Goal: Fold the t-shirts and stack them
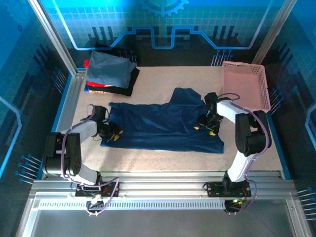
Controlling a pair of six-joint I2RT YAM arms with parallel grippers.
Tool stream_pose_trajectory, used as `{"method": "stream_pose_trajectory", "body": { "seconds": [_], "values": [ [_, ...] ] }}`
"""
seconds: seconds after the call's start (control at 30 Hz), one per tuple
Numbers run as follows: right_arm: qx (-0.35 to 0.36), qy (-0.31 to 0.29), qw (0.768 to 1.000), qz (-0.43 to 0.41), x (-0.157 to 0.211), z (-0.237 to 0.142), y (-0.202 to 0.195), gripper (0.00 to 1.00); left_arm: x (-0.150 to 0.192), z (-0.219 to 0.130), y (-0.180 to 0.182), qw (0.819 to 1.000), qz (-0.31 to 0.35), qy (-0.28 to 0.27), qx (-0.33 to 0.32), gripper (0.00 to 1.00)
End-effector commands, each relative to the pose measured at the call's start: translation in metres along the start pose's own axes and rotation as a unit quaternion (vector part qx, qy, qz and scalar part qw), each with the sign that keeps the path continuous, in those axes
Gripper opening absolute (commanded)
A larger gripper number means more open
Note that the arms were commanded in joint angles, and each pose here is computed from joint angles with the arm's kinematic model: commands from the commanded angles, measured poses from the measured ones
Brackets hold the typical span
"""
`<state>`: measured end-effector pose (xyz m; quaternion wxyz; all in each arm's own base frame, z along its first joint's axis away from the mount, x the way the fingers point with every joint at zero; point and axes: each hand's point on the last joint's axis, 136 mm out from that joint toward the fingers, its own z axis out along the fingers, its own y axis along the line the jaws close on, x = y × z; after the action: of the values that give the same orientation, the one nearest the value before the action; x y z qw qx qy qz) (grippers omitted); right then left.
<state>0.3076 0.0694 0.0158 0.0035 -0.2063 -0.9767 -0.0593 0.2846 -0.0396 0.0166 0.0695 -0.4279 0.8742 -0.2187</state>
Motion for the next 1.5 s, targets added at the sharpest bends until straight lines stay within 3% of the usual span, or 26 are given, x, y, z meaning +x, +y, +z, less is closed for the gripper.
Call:
{"method": "stream_pose_trajectory", "body": {
  "seconds": [0.0,0.13,0.27,0.4,0.53,0.7,0.8,0.97,1.13,1.47],
  "values": [
    [0.058,0.028,0.998,0.027,0.024,0.011,-0.027,0.77,0.014,-0.003,0.062,0.994,-0.031,0.005,-0.105,0.34],
    [0.066,0.033,0.997,0.032,0.033,0.011,-0.033,0.77,0.03,-0.009,0.079,0.993,-0.043,0.009,-0.111,0.39],
    [0.059,0.025,0.997,0.035,0.032,0.006,-0.031,0.77,0.03,-0.014,0.065,0.996,-0.05,0.004,-0.071,0.45],
    [0.027,-0.006,0.999,0.02,0.014,-0.019,-0.01,0.78,0.011,-0.034,0.021,0.999,-0.035,-0.015,-0.018,0.59],
    [-0.019,-0.053,0.998,-0.033,-0.012,-0.059,0.025,0.8,-0.014,-0.067,-0.033,0.998,-0.005,-0.05,0.038,0.66],
    [-0.033,-0.121,0.986,-0.111,-0.068,-0.107,0.061,0.81,-0.058,-0.097,-0.1,0.988,0.091,-0.095,0.077,0.7],
    [-0.026,-0.137,0.98,-0.143,-0.103,-0.111,0.076,0.8,-0.076,-0.1,-0.139,0.976,0.162,-0.094,0.108,0.7],
    [-0.023,-0.135,0.977,-0.165,-0.149,-0.096,0.099,0.73,-0.089,-0.091,-0.174,0.959,0.222,-0.08,0.156,0.69],
    [-0.001,-0.137,0.974,-0.178,-0.18,-0.071,0.106,0.69,-0.082,-0.078,-0.171,0.955,0.233,-0.06,0.17,0.68],
    [-0.028,-0.114,0.991,-0.07,-0.209,-0.035,0.096,0.61,-0.062,-0.069,-0.127,0.962,0.234,-0.039,0.135,0.68]
  ]
}}
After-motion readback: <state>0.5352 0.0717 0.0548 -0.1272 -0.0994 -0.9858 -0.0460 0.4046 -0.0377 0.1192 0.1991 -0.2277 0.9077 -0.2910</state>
